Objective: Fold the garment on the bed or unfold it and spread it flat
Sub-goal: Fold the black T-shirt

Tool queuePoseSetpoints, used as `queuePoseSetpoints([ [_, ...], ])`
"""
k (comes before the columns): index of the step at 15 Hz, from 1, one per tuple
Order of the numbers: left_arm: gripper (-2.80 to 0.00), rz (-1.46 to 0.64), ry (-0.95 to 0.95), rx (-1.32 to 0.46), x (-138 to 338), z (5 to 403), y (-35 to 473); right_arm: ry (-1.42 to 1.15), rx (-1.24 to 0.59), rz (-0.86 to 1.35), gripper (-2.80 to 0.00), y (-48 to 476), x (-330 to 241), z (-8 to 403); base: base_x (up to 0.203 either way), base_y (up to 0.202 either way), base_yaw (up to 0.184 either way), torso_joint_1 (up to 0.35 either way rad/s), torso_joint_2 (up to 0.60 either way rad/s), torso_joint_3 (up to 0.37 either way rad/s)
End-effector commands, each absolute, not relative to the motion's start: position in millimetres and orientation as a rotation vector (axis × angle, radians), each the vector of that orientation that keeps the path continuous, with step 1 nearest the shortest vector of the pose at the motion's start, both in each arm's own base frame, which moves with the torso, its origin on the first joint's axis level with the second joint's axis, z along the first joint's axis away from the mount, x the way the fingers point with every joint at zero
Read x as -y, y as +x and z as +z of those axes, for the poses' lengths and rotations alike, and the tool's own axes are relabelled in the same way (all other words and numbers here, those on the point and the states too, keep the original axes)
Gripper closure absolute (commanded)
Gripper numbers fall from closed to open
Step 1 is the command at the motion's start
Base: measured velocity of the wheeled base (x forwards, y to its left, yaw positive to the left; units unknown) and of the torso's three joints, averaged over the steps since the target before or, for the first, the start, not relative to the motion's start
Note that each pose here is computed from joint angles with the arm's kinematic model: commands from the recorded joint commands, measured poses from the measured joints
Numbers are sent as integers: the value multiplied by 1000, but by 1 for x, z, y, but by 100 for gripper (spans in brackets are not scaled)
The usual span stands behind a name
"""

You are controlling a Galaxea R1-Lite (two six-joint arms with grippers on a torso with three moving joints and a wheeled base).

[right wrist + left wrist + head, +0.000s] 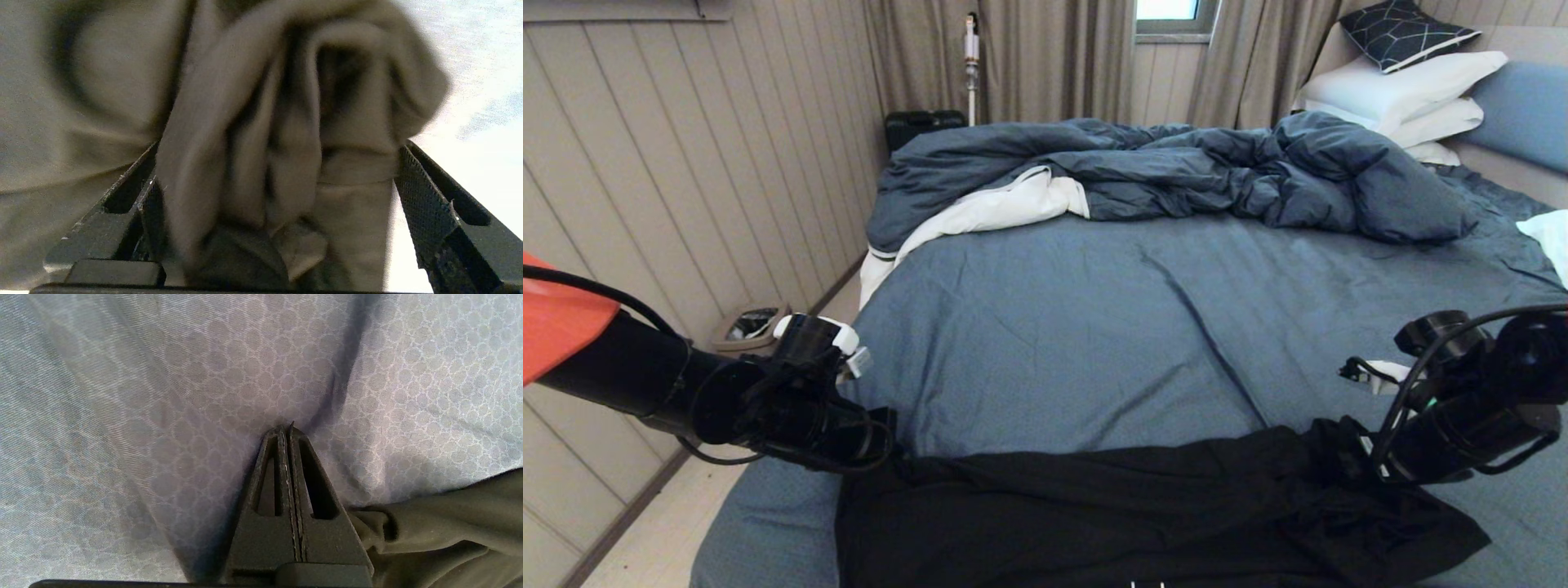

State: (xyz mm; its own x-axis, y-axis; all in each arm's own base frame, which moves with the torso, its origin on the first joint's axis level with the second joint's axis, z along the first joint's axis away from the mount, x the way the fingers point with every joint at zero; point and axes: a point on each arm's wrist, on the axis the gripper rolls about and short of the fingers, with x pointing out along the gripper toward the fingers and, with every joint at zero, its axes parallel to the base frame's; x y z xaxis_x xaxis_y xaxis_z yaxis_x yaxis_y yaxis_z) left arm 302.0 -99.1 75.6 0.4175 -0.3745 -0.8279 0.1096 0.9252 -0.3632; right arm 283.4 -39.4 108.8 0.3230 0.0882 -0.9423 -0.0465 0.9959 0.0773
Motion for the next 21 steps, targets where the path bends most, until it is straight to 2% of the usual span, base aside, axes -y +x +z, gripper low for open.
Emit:
queuePoseSetpoints([
  [1,0,-307,-273,-1107,99,74,302,37,-1277,121,-280,286,29,100,0,0,0,0,0,0],
  [4,0,-306,-272,-1106,99,74,302,38,-1276,132,-280,287,20,101,0,0,0,0,0,0],
  [5,0,-306,-272,-1105,99,75,302,33,-1270,143,0,286,13,103,0,0,0,0,0,0],
  [8,0,-306,-272,-1106,99,74,302,43,-1269,137,0,283,13,104,0,0,0,0,0,0],
  [13,0,-304,-273,-1114,100,71,304,32,-1181,117,0,278,18,128,0,0,0,0,0,0],
  [21,0,-303,-273,-1113,100,72,304,51,-1088,-19,0,269,74,152,0,0,0,0,0,0],
])
